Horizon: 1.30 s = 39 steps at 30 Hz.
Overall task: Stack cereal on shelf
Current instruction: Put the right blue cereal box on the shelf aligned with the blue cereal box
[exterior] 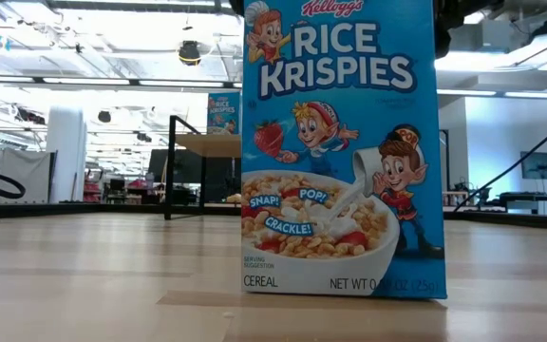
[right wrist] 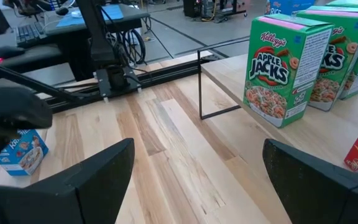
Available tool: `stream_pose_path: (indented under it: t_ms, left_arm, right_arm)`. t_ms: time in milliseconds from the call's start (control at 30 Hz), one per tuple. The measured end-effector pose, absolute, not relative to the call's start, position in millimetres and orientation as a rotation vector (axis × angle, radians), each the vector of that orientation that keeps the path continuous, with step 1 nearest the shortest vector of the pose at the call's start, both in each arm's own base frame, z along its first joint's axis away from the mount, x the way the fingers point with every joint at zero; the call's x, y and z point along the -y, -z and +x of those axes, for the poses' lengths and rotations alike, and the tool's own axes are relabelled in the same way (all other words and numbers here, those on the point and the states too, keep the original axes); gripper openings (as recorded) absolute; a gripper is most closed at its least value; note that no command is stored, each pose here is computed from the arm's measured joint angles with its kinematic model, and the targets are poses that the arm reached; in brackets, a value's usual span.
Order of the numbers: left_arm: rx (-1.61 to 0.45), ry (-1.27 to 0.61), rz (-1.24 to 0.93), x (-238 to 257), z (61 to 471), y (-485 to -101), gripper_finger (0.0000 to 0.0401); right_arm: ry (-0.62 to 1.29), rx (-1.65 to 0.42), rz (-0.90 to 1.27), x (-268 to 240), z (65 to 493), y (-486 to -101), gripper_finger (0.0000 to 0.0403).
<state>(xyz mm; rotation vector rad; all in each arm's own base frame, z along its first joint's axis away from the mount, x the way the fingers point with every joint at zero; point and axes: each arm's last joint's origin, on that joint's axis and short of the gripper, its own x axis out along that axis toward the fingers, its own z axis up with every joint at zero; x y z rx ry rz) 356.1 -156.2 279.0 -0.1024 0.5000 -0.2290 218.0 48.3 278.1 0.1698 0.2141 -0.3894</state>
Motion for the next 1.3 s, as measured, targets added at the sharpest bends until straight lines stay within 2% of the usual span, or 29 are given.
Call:
stream_pose_path:
  t_ms: [233,533,933,1300]
  left_arm:
    - [-0.54,0.176,-0.055,171.2,357.6,-259.7,0.0297]
    - [-0.565,0.158,-0.044,181.4,350.9,-256.3,0.0297]
    - [-0.688,0.121,-0.064,197.7,362.7,-203.1,0.0297]
    - [-0.678,0.093,-0.069,197.6,363.8,-201.6,0.0285]
  right_arm:
    - [0.389,-0.223,0.166,-48.6,217.7,-277.2,0.0379]
    - [0.352,-0.25,0.158,-52.6,216.4,-275.0,0.0379]
    - [0.309,-0.262,0.15,-60.9,214.0,-274.2,0.0379]
    - [0.296,-0.262,0.159,-64.3,213.0,-274.2,0.0379]
